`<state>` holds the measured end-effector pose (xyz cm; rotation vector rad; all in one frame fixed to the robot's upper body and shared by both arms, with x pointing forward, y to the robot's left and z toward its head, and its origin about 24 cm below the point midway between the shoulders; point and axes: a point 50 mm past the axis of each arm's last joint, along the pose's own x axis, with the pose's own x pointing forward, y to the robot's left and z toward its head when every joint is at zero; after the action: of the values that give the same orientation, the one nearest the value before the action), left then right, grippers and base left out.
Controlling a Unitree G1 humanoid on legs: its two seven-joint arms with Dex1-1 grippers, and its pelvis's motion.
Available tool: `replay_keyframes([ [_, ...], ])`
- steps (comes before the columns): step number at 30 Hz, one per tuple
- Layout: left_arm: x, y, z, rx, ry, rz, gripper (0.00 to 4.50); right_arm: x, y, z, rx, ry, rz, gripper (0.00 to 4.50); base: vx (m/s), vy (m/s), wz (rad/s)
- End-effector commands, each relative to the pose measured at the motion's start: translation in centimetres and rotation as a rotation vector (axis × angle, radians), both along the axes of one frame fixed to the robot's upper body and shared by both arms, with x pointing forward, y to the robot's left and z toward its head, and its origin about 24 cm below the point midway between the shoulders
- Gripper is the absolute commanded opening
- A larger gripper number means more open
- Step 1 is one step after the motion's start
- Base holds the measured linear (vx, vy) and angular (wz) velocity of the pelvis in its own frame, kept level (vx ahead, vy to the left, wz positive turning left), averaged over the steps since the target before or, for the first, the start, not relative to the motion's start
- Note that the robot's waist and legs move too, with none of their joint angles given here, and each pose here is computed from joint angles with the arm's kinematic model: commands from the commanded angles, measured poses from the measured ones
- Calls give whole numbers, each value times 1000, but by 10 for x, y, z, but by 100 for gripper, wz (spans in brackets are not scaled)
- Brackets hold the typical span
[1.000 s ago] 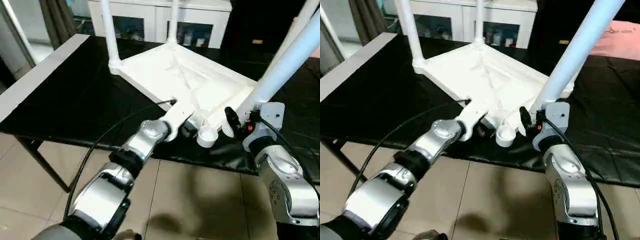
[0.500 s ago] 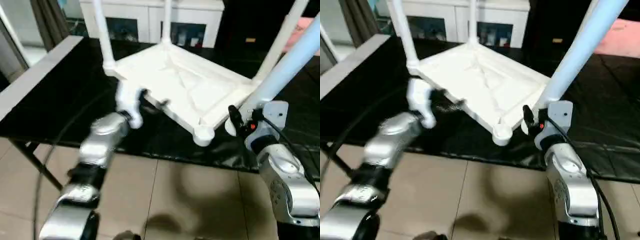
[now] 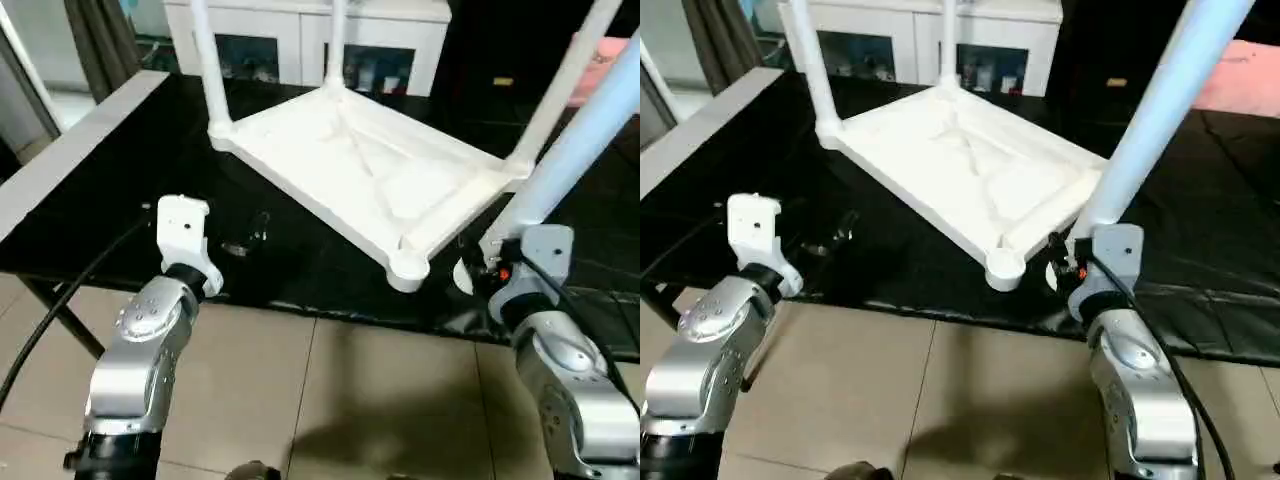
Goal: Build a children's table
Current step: Move table base, then move to table
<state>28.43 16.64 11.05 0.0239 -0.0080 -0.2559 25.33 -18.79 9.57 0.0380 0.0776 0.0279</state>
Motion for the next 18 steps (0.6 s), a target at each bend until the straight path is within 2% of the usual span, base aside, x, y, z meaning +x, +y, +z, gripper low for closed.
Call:
replay_keyframes([
  [1, 1, -2, 7, -5, -15, 13, 450, -3, -5, 2, -27, -10, -34, 192, 0, 0, 0],
  [6, -1, -5, 9, 7, -8, -3, 450, -3, -6, 3, -26, -25, -28, 192, 0, 0, 0],
  [11, 1, -4, 7, 8, 9, 13, 450, -2, -3, 9, 64, -42, -7, 192, 0, 0, 0],
  [18, 1, -6, 7, 14, 20, 3, 450, 1, -1, 7, -3, -24, -10, 192, -6, 2, -9],
])
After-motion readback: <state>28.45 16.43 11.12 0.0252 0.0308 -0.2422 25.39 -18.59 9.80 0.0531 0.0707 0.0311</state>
